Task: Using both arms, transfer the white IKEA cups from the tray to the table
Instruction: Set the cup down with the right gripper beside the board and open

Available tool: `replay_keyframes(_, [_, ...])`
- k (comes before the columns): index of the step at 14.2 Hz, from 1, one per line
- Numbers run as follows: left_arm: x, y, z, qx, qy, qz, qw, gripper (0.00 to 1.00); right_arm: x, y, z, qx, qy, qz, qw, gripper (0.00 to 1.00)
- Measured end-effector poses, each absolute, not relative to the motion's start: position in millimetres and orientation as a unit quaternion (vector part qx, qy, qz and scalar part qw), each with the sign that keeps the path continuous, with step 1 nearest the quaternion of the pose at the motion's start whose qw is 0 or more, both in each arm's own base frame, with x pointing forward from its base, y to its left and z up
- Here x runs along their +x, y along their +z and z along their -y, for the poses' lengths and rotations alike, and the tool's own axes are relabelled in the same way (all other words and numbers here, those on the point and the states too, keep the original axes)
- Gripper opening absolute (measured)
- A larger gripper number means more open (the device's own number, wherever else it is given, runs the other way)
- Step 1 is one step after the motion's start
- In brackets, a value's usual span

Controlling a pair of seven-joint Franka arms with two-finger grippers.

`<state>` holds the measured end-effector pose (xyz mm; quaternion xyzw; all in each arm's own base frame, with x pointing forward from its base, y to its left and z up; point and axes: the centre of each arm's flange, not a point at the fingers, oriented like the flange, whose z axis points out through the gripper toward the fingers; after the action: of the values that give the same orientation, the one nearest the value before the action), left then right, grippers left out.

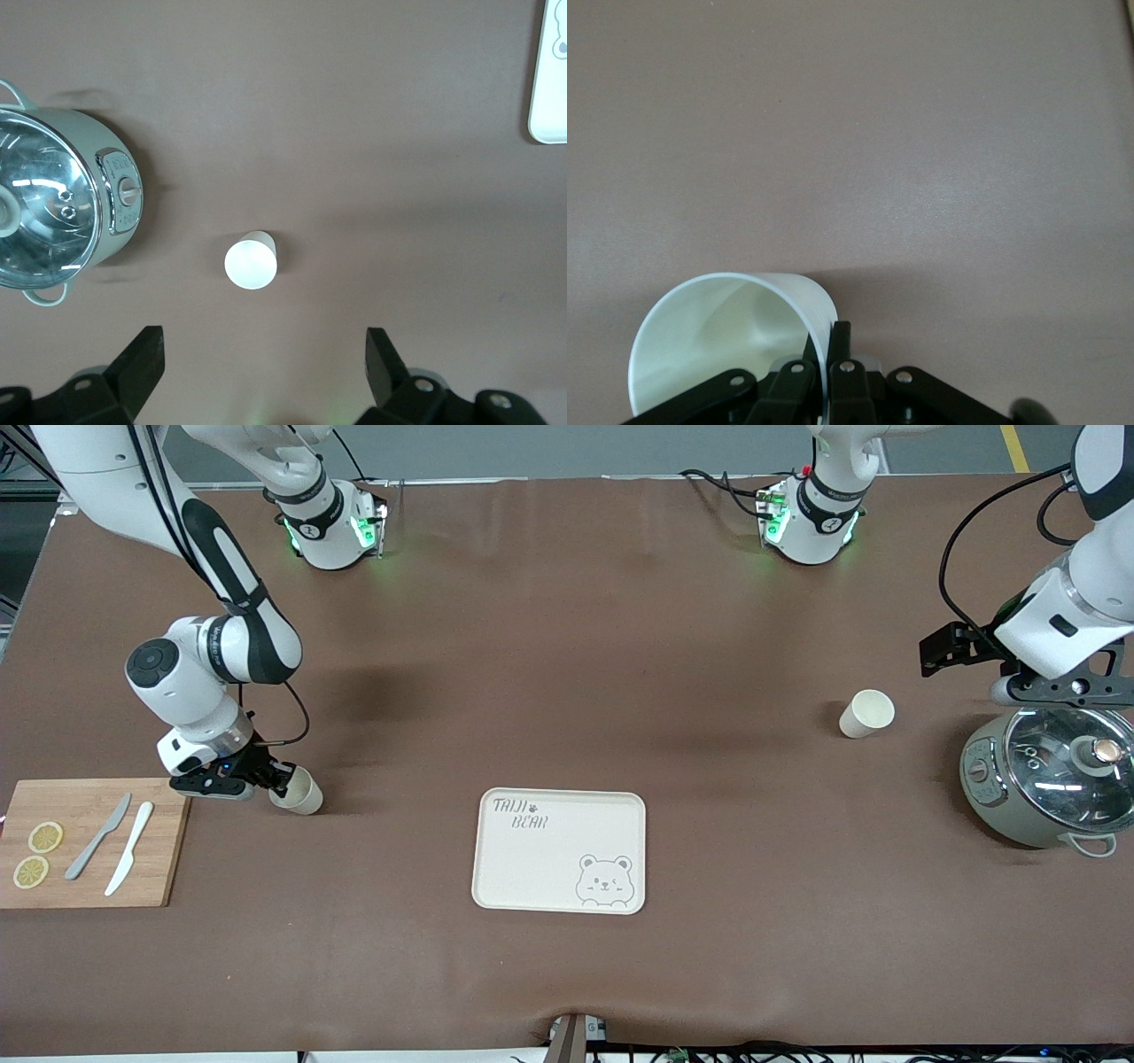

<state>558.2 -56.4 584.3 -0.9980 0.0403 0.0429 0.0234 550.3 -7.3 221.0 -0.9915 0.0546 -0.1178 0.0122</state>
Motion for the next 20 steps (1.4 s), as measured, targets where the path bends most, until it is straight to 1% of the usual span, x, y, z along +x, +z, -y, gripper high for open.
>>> replay_keyframes(4, [560.6,584.5,54.4,-0.998,0.035,-0.039,0.023,1.00,550.3,220.3,7.3,-0.991,-0.118,-0.055,0.012,0.04])
replay_keyframes(5, [561.1,584.4,53.9,-0.998,0.034,-0.038,0.023,1.00,550.3,220.2,7.3,-0.991,-0.118,-0.055,0.012,0.08])
replay_keyframes(8, [562.0,582.4,53.6,-0.998,0.034,-0.038,0.023,1.00,550.3,220.2,7.3,-0.991,-0.118,-0.055,0.012,0.37])
replay_keyframes(10, [563.5,580.8,53.9,-0.999,0.031,-0.038,0.022,1.00,550.5,220.5,7.3,-0.991,-0.119,-0.055,0.012,0.61])
replay_keyframes(12, [565.1,579.3,54.0,-0.999,0.027,-0.038,0.022,1.00,552.4,222.7,7.4,-0.991,-0.122,-0.055,0.012,0.79])
replay_keyframes(13, [565.6,578.7,54.1,-0.999,0.026,-0.039,0.022,1.00,553.8,225.9,7.4,-0.991,-0.122,-0.055,0.012,0.90])
replay_keyframes(14, [566.0,577.8,54.1,-0.999,0.027,-0.039,0.022,1.00,555.3,232.1,7.4,-0.992,-0.117,-0.054,0.013,0.99])
replay_keyframes(16, [567.0,576.5,54.1,-0.999,0.026,-0.039,0.022,1.00,561.1,263.3,6.9,-0.995,-0.084,-0.053,0.013,1.00])
replay_keyframes(18, [568.8,576.7,54.6,-0.999,0.021,-0.039,0.021,1.00,567.5,323.9,6.1,-0.998,-0.039,-0.051,0.014,1.00])
replay_keyframes(20, [570.6,576.6,55.3,-0.999,0.015,-0.039,0.020,1.00,565.5,395.2,5.3,-0.999,0.000,-0.048,0.015,1.00])
